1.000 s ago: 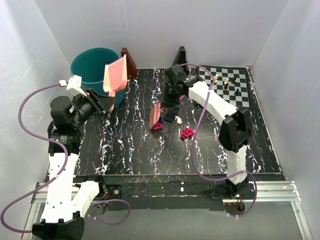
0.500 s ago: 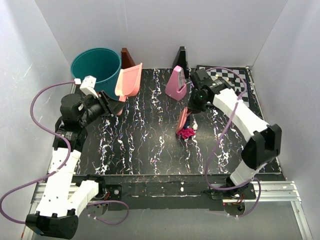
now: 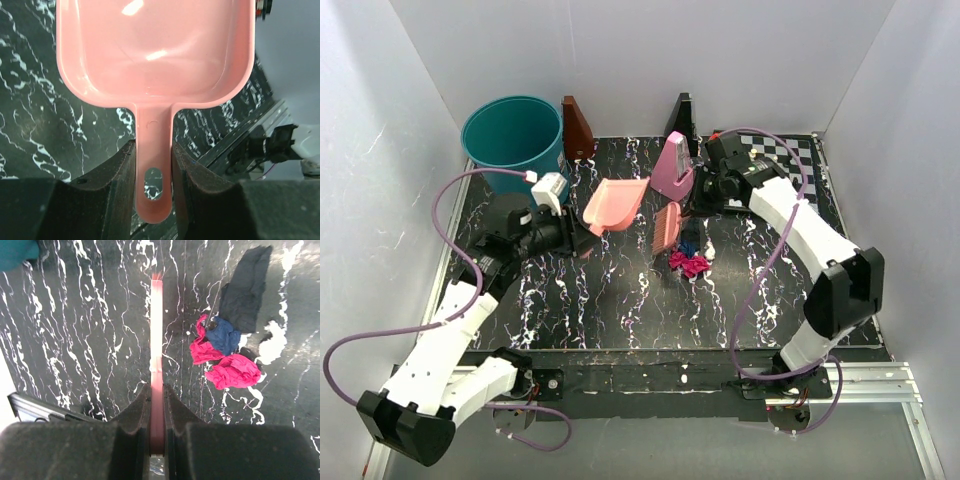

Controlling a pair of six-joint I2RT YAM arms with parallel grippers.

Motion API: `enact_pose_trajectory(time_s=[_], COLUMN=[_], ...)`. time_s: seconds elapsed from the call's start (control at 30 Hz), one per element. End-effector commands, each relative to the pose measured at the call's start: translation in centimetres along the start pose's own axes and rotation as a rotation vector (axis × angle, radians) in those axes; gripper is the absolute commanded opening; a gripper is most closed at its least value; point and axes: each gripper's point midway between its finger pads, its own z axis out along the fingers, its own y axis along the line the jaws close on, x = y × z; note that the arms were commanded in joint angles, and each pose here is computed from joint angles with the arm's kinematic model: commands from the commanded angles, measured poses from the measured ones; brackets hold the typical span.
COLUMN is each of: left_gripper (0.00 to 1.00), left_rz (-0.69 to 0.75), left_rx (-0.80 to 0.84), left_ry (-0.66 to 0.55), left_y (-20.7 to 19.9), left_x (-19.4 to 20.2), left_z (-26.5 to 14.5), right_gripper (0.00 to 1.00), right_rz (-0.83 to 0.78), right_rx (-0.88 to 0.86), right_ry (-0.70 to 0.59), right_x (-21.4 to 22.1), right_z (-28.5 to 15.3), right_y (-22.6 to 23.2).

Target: Sweep away the paper scraps from the table

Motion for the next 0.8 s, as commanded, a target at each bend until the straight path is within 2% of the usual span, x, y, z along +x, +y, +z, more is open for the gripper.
enact_pose_trajectory(time_s=[0.0, 0.13, 0.27, 0.33, 0.47, 0.6, 0.77], left_gripper=[0.00, 0.00, 0.00, 0.00, 0.00, 0.00, 0.00], left_rz=[0.043, 0.052, 0.082, 0.109, 0.183, 0.273, 0.407], left_rx=[-0.099, -0.101, -0.098, -0.121, -0.153, -0.169, -0.142], left_ry=[0.085, 0.118, 0.233, 0.303, 0.391, 0.434, 0.524], left_y=[1.7, 1.6, 1.5, 1.8, 1.8, 1.3, 0.3], left_x=[3.2, 4.6, 7.5, 9.2, 11.4, 12.7, 16.0], left_z=[0.3, 0.8, 2.4, 3.2, 3.9, 4.0, 4.2], right_gripper=[0.01, 0.01, 0.01, 0.01, 0.01, 0.01, 0.01], right_rz=[-0.034, 0.006, -0.001, -0.028, -0.122, -0.148, -0.169], right_rx=[-0.058, 0.099, 0.249, 0.240, 0.122, 0.174, 0.187], right_ry=[0.119, 0.172, 0.126, 0.097, 0.045, -0.069, -0.136], right_x=[1.2, 2.2, 2.0, 1.6, 0.6, -1.6, -3.7], right_z=[2.9, 4.6, 3.1, 1.8, -1.1, -3.9, -4.9], right_y=[0.7, -2.6, -6.4, -7.1, -5.2, -5.6, -6.1])
